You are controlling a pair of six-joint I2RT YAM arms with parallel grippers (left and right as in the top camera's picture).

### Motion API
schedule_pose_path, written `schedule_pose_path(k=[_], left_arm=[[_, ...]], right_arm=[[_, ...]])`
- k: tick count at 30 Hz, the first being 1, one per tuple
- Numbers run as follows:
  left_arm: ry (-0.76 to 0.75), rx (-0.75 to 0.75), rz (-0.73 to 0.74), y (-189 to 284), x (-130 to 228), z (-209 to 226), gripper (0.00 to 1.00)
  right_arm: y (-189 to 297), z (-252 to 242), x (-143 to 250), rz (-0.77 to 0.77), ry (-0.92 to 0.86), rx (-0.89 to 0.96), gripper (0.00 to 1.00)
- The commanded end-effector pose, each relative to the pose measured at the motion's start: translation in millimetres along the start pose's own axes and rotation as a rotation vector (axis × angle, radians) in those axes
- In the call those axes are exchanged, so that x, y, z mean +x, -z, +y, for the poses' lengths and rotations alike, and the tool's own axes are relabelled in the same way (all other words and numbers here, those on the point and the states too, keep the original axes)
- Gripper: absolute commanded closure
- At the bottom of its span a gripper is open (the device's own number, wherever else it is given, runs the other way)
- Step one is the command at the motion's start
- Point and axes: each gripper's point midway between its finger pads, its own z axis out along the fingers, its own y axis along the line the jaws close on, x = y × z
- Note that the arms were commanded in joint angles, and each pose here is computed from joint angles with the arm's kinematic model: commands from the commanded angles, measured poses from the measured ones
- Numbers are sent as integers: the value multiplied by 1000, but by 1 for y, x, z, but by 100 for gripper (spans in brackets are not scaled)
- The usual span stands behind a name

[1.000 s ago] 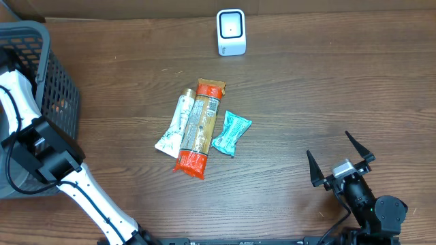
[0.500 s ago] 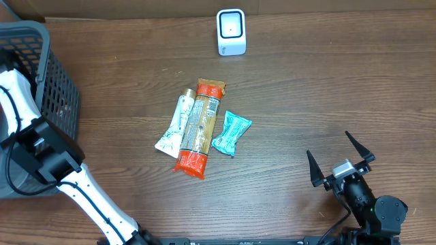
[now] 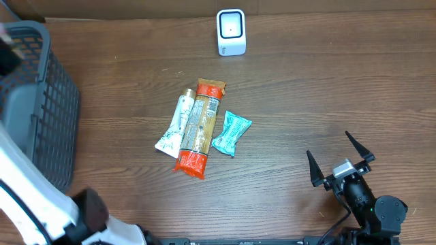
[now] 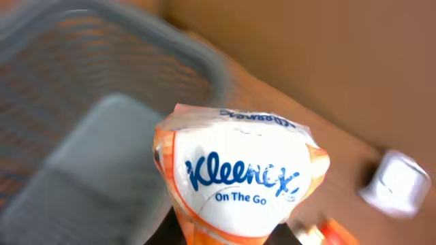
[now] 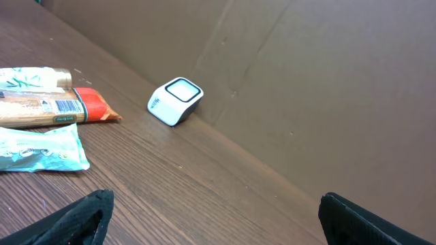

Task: Scan the item barcode
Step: 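Place the Kleenex pack right of the green pack and retract left arm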

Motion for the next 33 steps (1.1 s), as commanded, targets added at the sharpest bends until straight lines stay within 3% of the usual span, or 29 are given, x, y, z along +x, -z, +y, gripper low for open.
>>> schedule_pose_path(k=[1,8,12,17,24,25,26,29,33], left_arm=[[-171,145,240,-42,57,-68,90],[-449,298,556,-82,182,-181,89],[-533,337,674,-109,263,-231,87],[-544,356,765,-135,358,-281,87],[-638,412,828,-137,447,-327,86],[-657,417,835,-136,457,-331,82],[-673,421,843,-135,466,-333,66],[-706,428,856,-129,484,-338,0],[-718,448,829,-124,482,-348,1]], right_arm=[[-1,3,3,1,-3,-7,0],[-1,3,3,1,-3,-7,0],[-1,3,3,1,-3,-7,0],[-1,3,3,1,-3,-7,0],[-1,3,3,1,-3,-7,0],[-1,3,3,1,-3,-7,0],[-1,3,3,1,-3,-7,0],[-1,3,3,1,-3,-7,0],[-1,3,3,1,-3,-8,0]])
